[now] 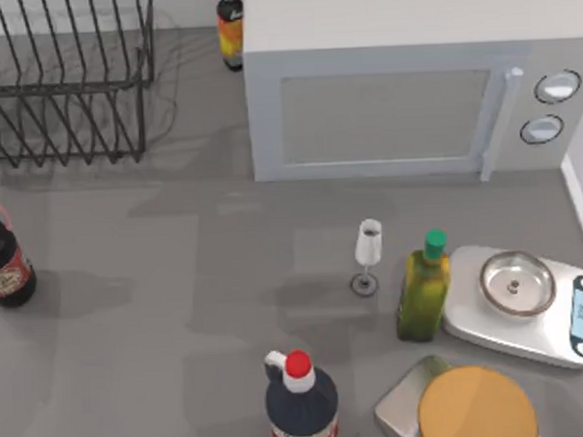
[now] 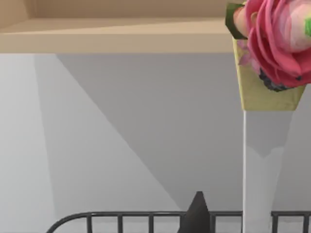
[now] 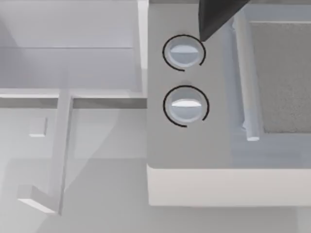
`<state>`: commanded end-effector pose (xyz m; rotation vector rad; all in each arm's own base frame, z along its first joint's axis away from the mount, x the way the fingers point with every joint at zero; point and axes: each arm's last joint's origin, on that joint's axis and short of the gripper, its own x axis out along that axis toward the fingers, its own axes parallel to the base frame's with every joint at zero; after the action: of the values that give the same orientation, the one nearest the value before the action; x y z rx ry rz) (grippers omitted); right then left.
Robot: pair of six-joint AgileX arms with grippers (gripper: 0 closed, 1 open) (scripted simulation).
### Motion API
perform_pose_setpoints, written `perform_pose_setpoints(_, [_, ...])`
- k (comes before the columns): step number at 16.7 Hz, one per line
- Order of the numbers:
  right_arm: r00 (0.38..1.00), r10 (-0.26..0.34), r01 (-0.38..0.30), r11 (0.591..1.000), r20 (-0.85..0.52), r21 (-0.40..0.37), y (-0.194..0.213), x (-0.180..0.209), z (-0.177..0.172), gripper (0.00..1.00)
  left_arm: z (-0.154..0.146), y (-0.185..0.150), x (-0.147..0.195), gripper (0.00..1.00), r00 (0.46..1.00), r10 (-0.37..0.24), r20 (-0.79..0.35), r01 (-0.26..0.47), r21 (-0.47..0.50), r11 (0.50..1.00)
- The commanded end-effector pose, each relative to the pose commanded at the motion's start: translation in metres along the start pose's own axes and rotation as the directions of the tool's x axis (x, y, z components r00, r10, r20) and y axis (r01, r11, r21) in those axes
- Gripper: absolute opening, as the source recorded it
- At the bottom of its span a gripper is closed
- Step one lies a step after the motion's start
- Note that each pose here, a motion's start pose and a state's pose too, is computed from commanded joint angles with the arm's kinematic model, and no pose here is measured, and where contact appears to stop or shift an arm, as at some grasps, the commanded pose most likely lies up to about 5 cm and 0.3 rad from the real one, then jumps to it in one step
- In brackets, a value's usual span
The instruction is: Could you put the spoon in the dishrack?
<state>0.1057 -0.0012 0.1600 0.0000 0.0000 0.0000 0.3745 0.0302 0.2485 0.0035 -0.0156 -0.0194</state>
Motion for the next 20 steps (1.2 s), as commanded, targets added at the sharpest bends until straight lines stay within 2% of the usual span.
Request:
perform_pose_setpoints(3, [1.000, 0.000, 0.000, 1.000, 0.000, 0.000, 0.000, 0.000, 0.000, 1.00, -0.027, -0.004, 0.006, 0.00, 1.000, -0.001, -0.013, 0.000, -0.003, 1.000])
perform_pose_setpoints(8, [1.000, 0.000, 0.000, 1.000, 0.000, 0.000, 0.000, 0.000, 0.000, 1.00, -0.031, -0.005, 0.006, 0.00, 1.000, -0.001, -0.016, 0.001, -0.004, 1.000])
perform_pose_setpoints(20, [1.000, 0.000, 0.000, 1.000, 0.000, 0.000, 0.000, 0.000, 0.000, 1.00, -0.031, -0.005, 0.006, 0.90, 1.000, -0.001, -0.016, 0.001, -0.004, 1.000])
